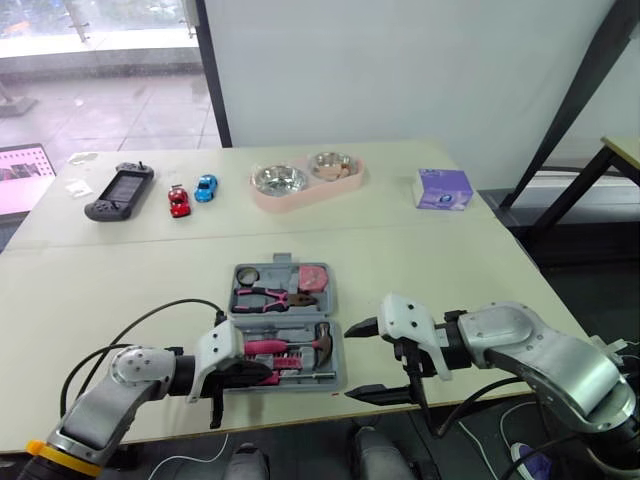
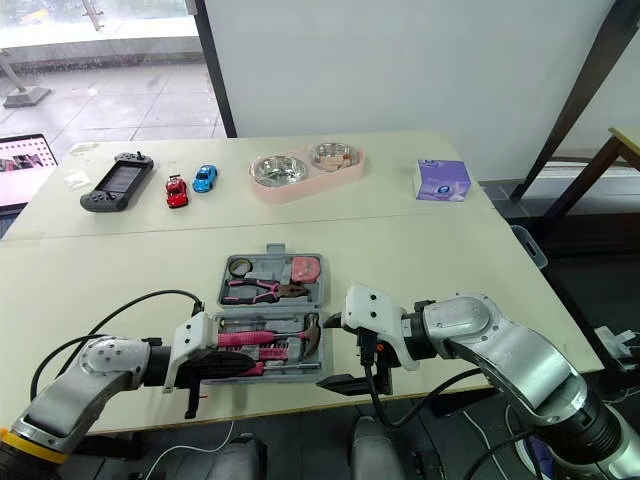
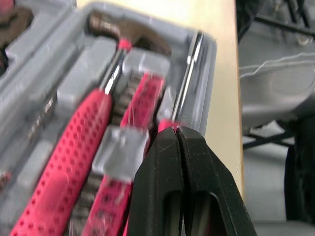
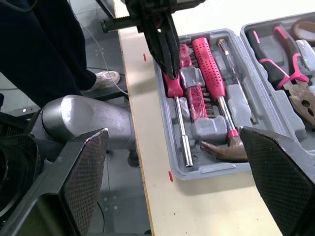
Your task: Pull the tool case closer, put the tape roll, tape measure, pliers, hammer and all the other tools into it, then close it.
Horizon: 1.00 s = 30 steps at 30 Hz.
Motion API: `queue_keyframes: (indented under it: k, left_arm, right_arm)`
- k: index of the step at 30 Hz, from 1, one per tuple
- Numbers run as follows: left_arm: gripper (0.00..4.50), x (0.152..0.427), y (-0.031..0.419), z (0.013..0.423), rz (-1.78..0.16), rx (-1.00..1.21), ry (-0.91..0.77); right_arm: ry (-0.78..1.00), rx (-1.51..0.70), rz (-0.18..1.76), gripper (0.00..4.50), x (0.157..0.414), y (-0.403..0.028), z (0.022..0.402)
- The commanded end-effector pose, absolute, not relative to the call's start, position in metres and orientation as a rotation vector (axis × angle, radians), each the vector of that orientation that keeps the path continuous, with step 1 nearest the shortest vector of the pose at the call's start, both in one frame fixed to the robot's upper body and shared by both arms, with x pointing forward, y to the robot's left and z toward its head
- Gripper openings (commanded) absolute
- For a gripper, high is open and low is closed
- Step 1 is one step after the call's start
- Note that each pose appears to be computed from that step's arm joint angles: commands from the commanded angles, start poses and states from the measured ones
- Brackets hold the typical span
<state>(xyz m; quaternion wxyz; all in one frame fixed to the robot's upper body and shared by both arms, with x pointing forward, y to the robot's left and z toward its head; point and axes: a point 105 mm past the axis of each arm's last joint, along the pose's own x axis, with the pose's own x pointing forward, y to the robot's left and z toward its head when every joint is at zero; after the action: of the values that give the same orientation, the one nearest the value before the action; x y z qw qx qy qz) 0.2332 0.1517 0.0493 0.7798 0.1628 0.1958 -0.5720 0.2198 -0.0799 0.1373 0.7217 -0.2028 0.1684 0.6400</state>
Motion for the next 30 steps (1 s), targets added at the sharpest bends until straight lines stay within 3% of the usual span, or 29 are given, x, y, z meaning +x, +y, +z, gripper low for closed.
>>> queue_keyframes:
  k: [1, 22, 25, 30]
  left_arm:
    - [0.08, 0.236, 0.15, 0.048, -1.226, 0.369, 0.401]
    - [0.08, 0.209, 0.174, -0.015, -1.181, 0.449, 0.734]
    - [0.08, 0.213, 0.175, -0.015, -1.153, 0.424, 0.725]
    - [0.08, 0.234, 0.164, 0.019, -1.16, 0.386, 0.558]
  right_arm:
    - [0.334, -0.468, 1.418, 4.5, 0.217, -0.079, 0.146]
    - [0.346, -0.475, 1.422, 4.5, 0.218, -0.081, 0.147]
    - [0.346, -0.477, 1.422, 4.5, 0.218, -0.082, 0.147]
    - [0.333, -0.472, 1.419, 4.5, 0.221, -0.082, 0.148]
